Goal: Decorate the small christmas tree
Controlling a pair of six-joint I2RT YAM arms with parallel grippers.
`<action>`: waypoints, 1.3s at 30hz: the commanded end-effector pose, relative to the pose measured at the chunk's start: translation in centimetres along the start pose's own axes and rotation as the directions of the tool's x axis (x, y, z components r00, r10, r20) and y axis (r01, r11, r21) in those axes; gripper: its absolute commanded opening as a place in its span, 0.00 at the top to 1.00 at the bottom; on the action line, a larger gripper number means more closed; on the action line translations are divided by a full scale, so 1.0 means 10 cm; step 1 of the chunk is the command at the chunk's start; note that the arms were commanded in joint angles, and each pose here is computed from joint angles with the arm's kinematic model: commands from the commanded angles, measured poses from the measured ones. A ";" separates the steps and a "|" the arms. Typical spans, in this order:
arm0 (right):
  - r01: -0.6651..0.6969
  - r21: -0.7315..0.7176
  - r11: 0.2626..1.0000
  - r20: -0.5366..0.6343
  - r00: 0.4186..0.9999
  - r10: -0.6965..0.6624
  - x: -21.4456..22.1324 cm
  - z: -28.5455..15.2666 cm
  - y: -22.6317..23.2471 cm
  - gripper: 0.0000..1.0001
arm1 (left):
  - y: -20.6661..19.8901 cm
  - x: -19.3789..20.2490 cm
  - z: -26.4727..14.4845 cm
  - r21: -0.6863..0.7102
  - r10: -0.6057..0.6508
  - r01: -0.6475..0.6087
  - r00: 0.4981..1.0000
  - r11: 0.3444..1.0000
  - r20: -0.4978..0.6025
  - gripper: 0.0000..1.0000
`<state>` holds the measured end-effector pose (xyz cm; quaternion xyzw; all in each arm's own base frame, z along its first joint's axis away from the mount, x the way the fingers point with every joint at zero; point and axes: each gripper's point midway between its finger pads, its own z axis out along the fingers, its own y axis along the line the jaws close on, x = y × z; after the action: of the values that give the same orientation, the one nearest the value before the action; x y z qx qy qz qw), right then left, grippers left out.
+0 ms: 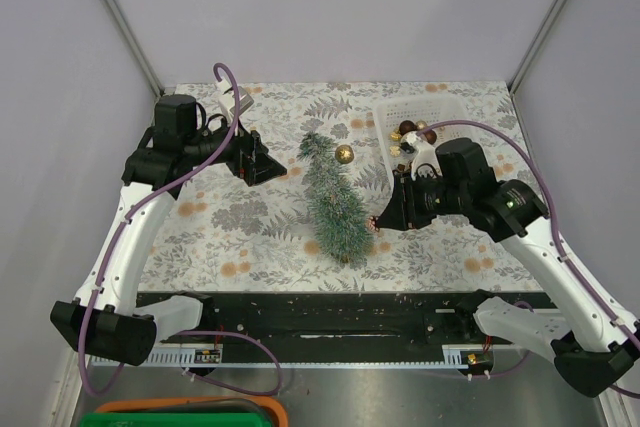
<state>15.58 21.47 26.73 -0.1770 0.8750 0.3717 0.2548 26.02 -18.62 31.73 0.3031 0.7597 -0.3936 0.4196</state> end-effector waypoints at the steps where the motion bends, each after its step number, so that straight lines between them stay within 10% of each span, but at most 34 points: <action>1: 0.058 -0.012 0.998 0.042 0.997 -0.057 -0.09 -0.15 0.11 0.67 | 0.00 -0.05 -0.02 0.003 0.039 -0.039 0.999 0.999 0.022 0.06; 39: 0.152 -0.054 0.987 0.096 0.985 -0.146 -0.46 -0.23 0.34 0.68 | -0.03 -0.07 -0.03 0.010 0.051 -0.052 0.998 0.999 0.030 0.06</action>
<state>17.19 21.98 30.83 -0.2159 0.8551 0.3651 0.2982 26.02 -18.61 31.69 0.3046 0.7593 -0.3929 0.4199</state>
